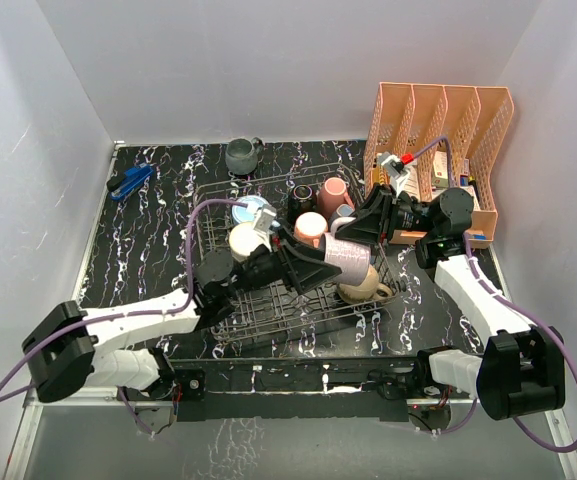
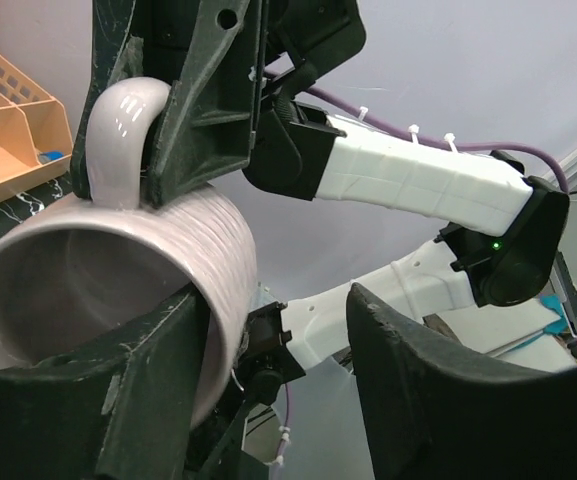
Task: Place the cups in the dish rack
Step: Pick up the cup at the center of the board, then turn the cup upside down in the dish rack.
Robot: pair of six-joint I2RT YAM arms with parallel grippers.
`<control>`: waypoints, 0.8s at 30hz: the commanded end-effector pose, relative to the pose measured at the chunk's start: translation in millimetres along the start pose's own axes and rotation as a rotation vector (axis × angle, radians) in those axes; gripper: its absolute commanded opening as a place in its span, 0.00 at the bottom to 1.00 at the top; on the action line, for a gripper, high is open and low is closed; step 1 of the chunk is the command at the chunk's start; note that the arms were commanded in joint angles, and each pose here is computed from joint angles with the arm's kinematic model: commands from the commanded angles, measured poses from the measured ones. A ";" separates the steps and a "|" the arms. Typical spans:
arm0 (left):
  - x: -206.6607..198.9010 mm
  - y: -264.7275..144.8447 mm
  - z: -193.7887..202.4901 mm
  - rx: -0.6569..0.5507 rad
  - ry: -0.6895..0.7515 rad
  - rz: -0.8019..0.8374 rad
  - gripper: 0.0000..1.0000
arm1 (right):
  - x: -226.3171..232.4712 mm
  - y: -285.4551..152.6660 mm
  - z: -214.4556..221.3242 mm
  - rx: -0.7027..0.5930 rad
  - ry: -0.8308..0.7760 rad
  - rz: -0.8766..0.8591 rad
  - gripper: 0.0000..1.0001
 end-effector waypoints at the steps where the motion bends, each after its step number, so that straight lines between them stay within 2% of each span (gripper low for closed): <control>1: -11.4 -17.6 -12.9 -0.039 0.064 -0.035 0.58 | 4.3 -0.5 -11.7 -0.029 -0.088 0.004 0.08; 8: -12.4 -45.1 -16.3 0.063 0.197 -0.180 0.66 | -2.0 -1.1 -13.5 -0.007 -0.118 0.006 0.08; 12: -14.7 -63.9 -28.3 0.083 0.281 -0.323 0.78 | -6.2 -1.8 -15.1 0.032 -0.174 0.007 0.08; 16: -20.7 -81.2 -49.1 0.089 0.394 -0.462 0.96 | -8.9 -1.9 -17.6 0.063 -0.224 0.005 0.08; 20: -22.3 -91.6 -71.2 0.100 0.508 -0.569 0.97 | -12.3 0.1 -22.4 0.095 -0.280 0.003 0.08; 24: -11.4 -94.3 -93.1 0.139 0.516 -0.655 0.97 | -13.6 6.8 -31.5 0.133 -0.360 0.000 0.08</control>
Point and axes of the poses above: each gripper's point midway between its finger pads, its own y axis out along the fingers, its own x axis along the line the jaws close on, z = x × y, the point moved 9 cm from there along -y, back along the fingers, and after that the axes turned 1 degree about -y, right-handed, at the moved point
